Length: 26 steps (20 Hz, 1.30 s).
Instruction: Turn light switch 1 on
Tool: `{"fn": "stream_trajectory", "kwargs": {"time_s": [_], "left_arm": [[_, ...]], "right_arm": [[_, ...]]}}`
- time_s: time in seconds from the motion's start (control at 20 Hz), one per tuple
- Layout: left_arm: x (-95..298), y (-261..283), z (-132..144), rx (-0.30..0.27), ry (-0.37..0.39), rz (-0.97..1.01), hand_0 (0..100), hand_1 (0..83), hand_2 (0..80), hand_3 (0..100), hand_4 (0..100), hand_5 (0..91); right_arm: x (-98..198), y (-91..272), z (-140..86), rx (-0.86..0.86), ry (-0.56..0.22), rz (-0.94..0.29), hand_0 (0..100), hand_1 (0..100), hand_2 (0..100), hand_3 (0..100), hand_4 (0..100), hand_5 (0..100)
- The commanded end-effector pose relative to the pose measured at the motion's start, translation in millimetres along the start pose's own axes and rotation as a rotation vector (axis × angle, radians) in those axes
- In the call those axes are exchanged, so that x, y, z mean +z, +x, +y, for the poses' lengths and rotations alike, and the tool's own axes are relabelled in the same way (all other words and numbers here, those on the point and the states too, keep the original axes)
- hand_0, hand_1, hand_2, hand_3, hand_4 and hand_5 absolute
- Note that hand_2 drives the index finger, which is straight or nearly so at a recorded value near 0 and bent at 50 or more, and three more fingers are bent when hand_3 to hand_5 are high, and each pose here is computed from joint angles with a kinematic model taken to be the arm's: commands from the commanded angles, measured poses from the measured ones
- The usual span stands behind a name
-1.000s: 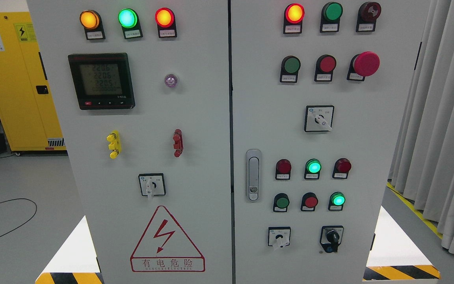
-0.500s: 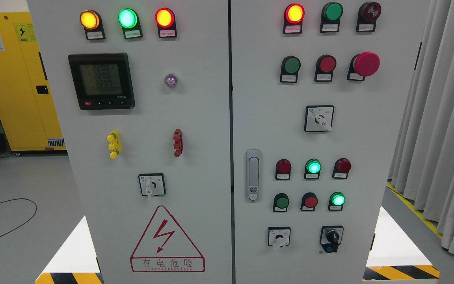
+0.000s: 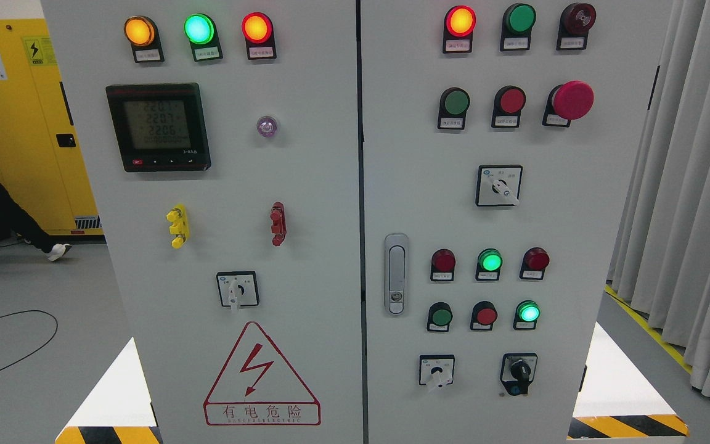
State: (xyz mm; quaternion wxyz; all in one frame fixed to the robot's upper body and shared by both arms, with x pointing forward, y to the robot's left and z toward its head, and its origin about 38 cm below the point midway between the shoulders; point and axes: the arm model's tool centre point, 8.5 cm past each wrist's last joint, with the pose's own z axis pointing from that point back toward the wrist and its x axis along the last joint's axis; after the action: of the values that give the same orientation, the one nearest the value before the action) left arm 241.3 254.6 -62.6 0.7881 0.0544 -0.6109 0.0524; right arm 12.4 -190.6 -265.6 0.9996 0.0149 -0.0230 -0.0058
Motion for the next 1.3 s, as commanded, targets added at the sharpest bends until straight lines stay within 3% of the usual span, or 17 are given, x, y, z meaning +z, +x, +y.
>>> {"fn": "stream_trajectory", "kwargs": {"time_s": [0.0, 0.1, 0.25, 0.6, 1.05, 1.25], "left_arm": [[0.2, 131.9, -22.6, 0.079, -0.051, -0.38, 13, 58.2, 55.7, 73, 76, 60.5], [0.0, 141.4, -27.6, 0.073, -0.052, -0.41, 14, 59.0, 56.5, 78, 78, 62.0], [-2.3, 153.2, -31.6, 0.015, -0.051, -0.451, 20, 60.0, 56.0, 81, 80, 63.4], [-18.6, 185.4, -46.6, 0.064, -0.033, -0.526, 23, 60.5, 53.9, 82, 80, 63.9], [-27.4, 226.2, -53.6, 0.083, -0.013, -0.536, 24, 60.6, 53.5, 83, 82, 68.3], [-31.8, 244.8, -57.1, -0.008, 0.018, -0.566, 23, 60.8, 53.4, 83, 82, 70.2]], "right_arm": [[0.0, -0.1, 0.0, -0.001, 0.0, 0.0, 0, 50, 4, 0, 0, 0], [0.0, -0.1, 0.0, 0.0, 0.0, 0.0, 0, 50, 4, 0, 0, 0], [0.0, -0.1, 0.0, -0.001, 0.0, 0.0, 0, 50, 4, 0, 0, 0], [0.0, -0.1, 0.0, -0.001, 0.0, 0.0, 0, 50, 4, 0, 0, 0], [0.0, -0.1, 0.0, 0.0, 0.0, 0.0, 0, 50, 4, 0, 0, 0], [0.0, -0.1, 0.0, -0.001, 0.0, 0.0, 0, 50, 4, 0, 0, 0]]}}
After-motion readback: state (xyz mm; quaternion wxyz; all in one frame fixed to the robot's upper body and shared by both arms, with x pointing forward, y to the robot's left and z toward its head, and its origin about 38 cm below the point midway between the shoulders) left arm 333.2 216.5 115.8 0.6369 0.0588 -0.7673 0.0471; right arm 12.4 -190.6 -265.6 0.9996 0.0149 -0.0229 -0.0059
